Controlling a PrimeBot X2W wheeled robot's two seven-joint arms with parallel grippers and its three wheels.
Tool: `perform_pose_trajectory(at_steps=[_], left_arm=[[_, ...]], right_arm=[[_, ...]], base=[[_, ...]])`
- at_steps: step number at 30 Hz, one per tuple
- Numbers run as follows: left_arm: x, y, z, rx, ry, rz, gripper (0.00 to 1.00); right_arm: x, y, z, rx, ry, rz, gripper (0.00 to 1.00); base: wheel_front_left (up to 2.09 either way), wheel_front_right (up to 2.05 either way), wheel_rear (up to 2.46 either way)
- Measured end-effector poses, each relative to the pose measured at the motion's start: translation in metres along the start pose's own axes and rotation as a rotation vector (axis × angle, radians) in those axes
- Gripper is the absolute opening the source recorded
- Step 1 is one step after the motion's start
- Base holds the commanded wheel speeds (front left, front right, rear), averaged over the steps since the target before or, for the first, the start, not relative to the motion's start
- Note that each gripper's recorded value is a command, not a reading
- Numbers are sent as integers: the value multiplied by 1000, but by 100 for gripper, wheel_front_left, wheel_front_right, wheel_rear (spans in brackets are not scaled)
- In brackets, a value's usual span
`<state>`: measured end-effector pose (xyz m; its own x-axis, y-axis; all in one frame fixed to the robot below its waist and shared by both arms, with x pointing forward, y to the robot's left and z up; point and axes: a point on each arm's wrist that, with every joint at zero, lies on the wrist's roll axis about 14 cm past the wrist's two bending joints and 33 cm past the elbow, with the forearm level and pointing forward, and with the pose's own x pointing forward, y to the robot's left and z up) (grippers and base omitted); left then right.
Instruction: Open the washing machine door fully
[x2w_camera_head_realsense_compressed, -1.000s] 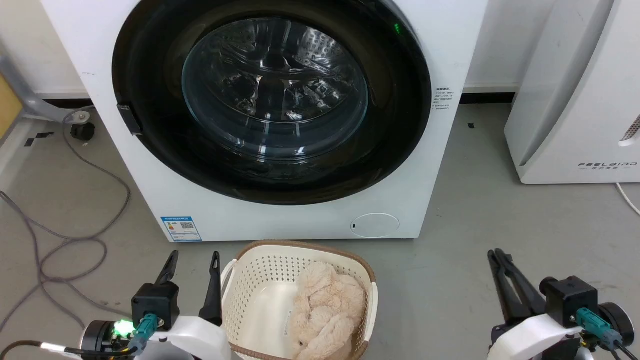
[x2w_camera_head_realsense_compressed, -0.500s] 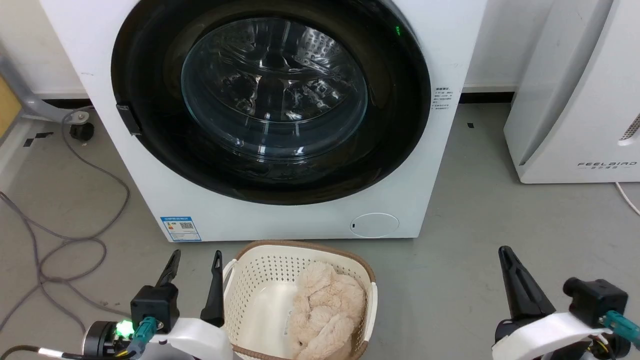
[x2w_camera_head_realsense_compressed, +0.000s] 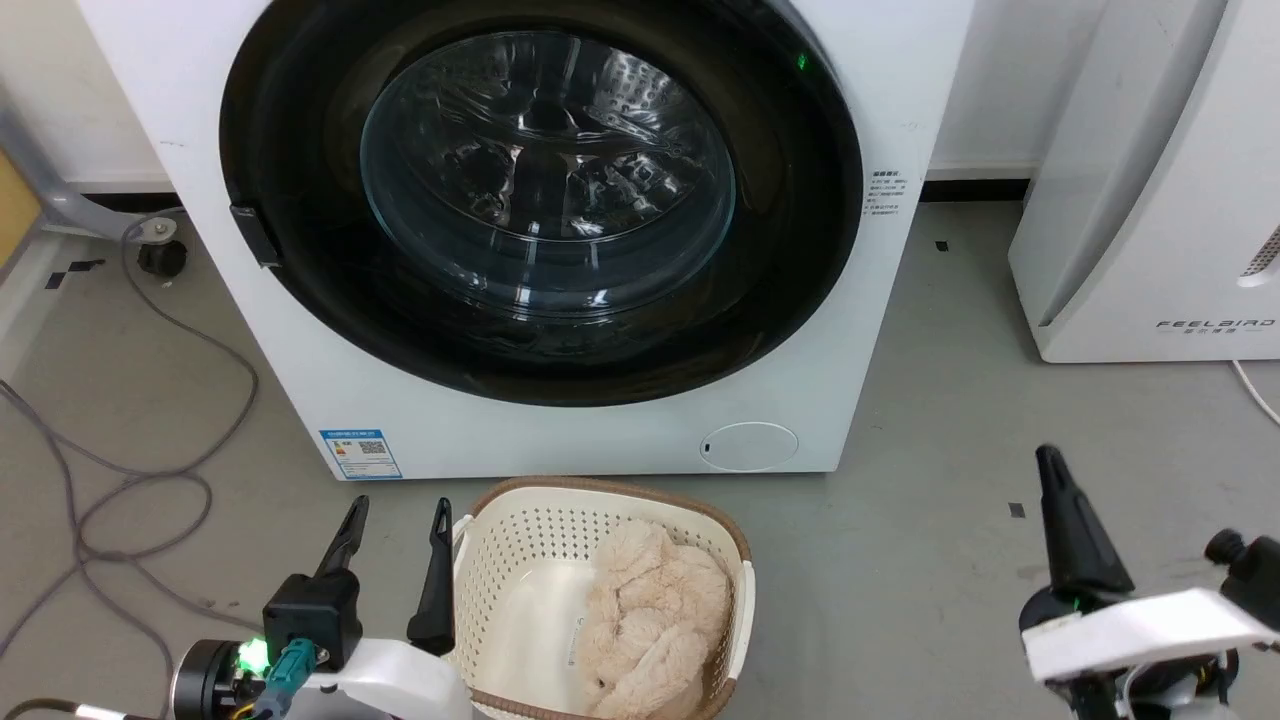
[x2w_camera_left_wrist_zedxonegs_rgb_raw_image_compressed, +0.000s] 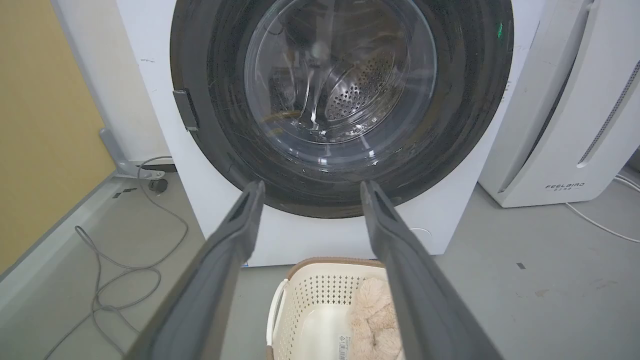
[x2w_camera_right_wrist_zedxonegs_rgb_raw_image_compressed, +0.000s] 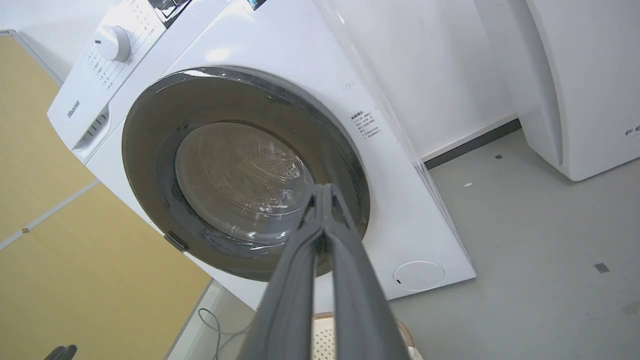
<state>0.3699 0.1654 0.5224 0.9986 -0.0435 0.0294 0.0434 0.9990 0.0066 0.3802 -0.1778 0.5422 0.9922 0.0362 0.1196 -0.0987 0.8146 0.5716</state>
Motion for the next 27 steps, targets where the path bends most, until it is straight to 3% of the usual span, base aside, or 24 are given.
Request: perform_pose_trajectory(at_steps=[13,27], left_arm=[[7,-5,2,-16,-21,-19,100],[22,-7,-6,-35,-18,-36,100]], right_arm=[[40,4,28,213,-100,23,0],[103,12,38,387,-112,66,0]], base=[[0,0,0],[0,0,0]])
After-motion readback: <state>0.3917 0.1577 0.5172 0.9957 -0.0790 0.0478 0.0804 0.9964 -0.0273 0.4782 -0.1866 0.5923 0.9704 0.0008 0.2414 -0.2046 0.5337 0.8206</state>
